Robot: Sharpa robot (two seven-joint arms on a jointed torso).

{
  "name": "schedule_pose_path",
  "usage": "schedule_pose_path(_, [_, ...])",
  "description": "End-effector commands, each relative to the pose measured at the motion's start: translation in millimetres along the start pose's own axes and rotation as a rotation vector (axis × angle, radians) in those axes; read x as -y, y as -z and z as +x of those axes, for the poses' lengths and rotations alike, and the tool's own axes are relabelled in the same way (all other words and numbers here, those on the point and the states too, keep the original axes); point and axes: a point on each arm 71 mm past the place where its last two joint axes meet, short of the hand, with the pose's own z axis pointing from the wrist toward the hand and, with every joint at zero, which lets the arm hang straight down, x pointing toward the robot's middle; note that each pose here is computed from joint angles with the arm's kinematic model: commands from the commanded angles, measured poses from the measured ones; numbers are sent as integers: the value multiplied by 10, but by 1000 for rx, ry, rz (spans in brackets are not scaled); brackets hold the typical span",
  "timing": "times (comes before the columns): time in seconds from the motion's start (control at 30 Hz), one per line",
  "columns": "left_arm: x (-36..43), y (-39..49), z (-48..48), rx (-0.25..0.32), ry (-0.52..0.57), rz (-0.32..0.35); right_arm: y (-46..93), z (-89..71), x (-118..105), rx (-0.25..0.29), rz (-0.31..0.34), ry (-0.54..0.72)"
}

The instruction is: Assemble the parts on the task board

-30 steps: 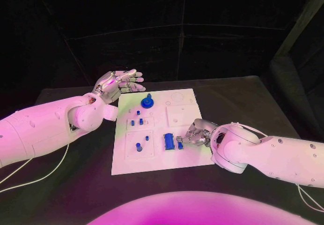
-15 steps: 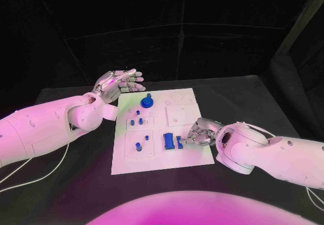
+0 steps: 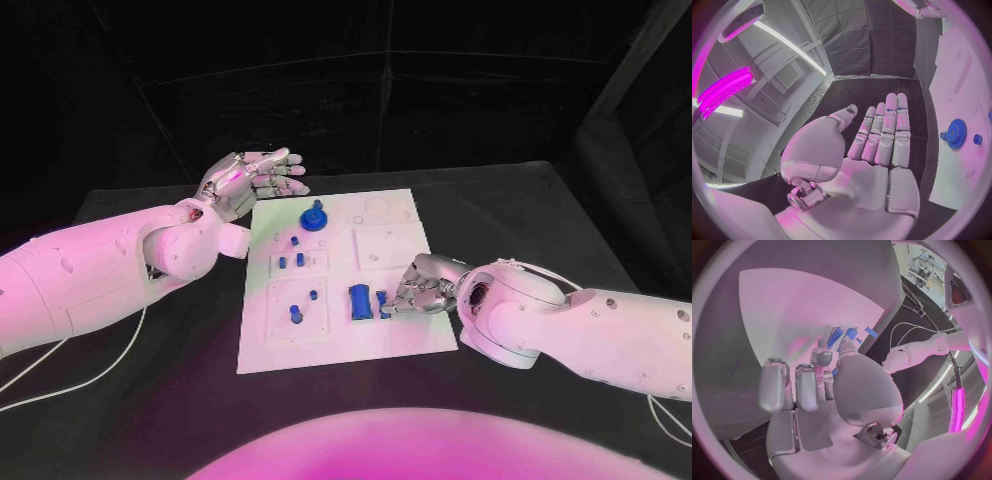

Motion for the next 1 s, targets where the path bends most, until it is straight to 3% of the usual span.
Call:
schedule_pose_path(0.03, [14,-8,16,-15,5,8,-13,28,-27,-36,-27,32])
schedule_pose_path(0.7, [13,-11,11,-14,4,8,-102,2,52,-15,22,44])
schedule_pose_path(1.0, [14,-10,4,-12,3,8,-116,-13,42,6,0,31])
